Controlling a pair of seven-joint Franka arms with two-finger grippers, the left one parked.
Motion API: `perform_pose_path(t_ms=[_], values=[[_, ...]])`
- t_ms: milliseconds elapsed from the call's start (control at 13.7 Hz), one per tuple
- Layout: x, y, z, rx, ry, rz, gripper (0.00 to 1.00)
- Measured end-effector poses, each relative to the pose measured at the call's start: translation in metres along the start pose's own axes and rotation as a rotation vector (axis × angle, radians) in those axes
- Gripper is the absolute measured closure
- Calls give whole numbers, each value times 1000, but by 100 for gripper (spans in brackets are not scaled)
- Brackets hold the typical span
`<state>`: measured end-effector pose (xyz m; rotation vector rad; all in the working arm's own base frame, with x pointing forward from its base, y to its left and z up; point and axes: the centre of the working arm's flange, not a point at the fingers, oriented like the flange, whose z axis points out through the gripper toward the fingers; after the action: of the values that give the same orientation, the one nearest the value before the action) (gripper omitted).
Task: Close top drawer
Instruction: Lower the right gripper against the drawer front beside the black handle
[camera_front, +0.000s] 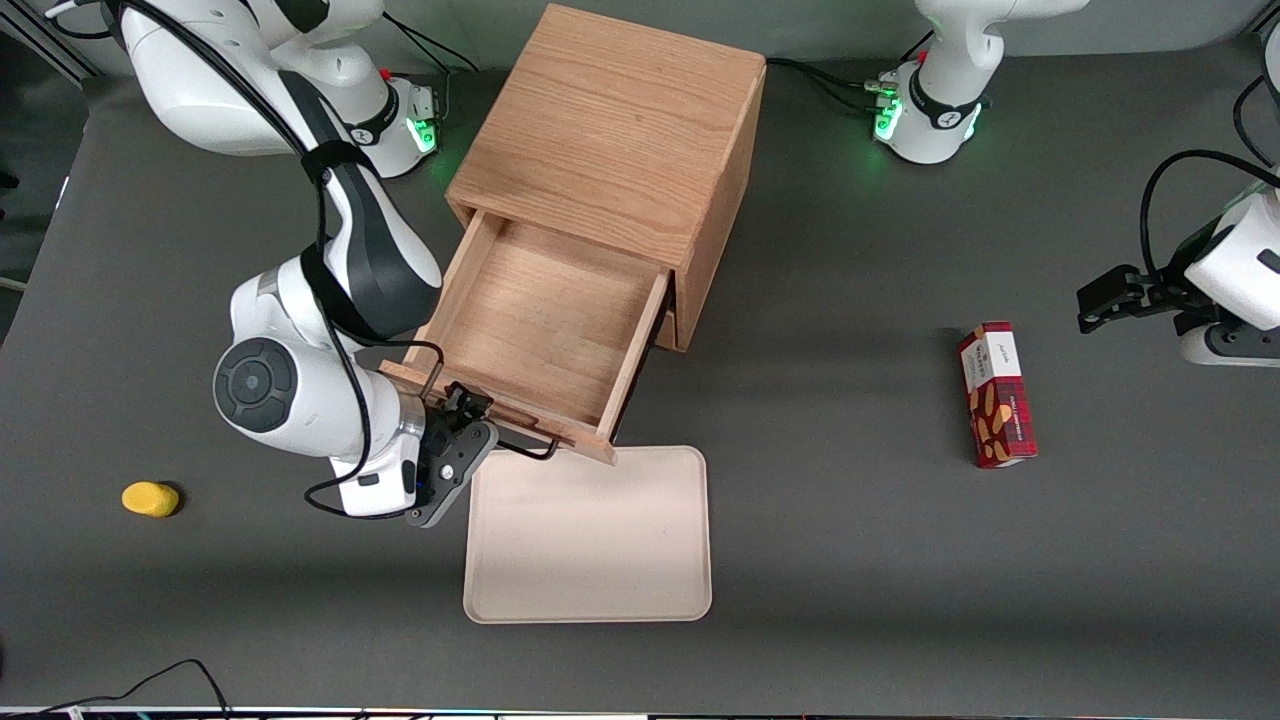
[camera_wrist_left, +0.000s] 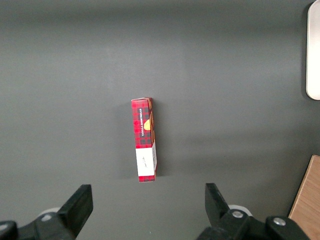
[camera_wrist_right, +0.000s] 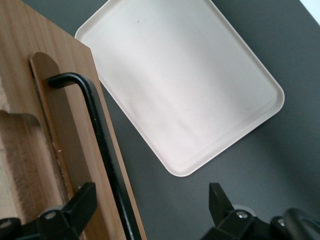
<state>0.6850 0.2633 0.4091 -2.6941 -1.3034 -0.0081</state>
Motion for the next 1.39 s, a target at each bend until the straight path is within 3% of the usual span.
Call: perform_pose_path(t_ms=[1387], values=[[-1, 18, 26, 4, 5, 25, 0]])
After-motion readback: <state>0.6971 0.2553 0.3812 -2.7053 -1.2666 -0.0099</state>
